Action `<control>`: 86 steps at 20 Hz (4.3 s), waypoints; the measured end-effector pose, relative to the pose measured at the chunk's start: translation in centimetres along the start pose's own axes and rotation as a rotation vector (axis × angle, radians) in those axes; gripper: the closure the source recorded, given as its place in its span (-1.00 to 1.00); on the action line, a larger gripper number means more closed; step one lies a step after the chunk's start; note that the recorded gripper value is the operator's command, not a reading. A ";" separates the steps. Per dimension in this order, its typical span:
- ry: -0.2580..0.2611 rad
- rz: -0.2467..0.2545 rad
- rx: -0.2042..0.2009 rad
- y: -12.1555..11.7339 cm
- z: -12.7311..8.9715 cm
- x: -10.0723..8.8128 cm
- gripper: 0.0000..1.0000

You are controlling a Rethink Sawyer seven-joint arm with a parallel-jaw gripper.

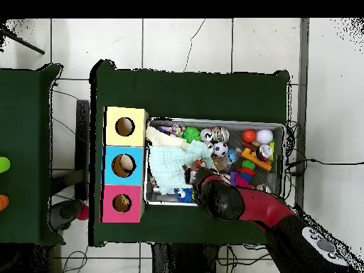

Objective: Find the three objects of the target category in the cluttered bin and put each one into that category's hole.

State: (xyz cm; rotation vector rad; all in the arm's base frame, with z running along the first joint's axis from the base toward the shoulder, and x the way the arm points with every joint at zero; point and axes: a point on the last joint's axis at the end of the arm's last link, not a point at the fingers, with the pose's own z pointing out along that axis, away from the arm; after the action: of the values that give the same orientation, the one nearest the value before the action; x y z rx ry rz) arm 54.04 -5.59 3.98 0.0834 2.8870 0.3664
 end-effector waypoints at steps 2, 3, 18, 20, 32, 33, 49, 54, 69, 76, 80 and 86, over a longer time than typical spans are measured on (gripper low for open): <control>0.024 -0.150 0.072 0.4 0.9 1.3 -1.00; 0.036 -0.225 0.108 0.6 1.3 2.0 -1.00; 0.049 -0.585 0.201 4.7 2.1 3.2 1.00; 0.045 -0.582 0.208 4.1 1.9 3.0 1.00; 0.037 -0.570 0.220 3.1 1.4 2.6 -1.00; 0.037 -0.570 0.220 3.1 1.4 2.6 -1.00; 0.036 -0.578 0.227 3.0 1.5 2.5 -1.00; 0.047 -0.623 0.255 2.8 1.4 1.9 -1.00; 0.080 -0.622 0.339 1.3 -1.0 -1.1 -1.00; 0.054 -0.644 0.369 0.5 -1.3 -2.8 -1.00; 0.052 -0.645 0.373 0.1 -1.3 -3.0 -1.00; 0.066 -0.582 0.363 -1.9 -1.1 -2.3 -1.00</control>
State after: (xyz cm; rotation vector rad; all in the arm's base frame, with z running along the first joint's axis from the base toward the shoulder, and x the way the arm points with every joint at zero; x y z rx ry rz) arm 55.98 -7.85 5.02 -0.7000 2.8308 -0.2629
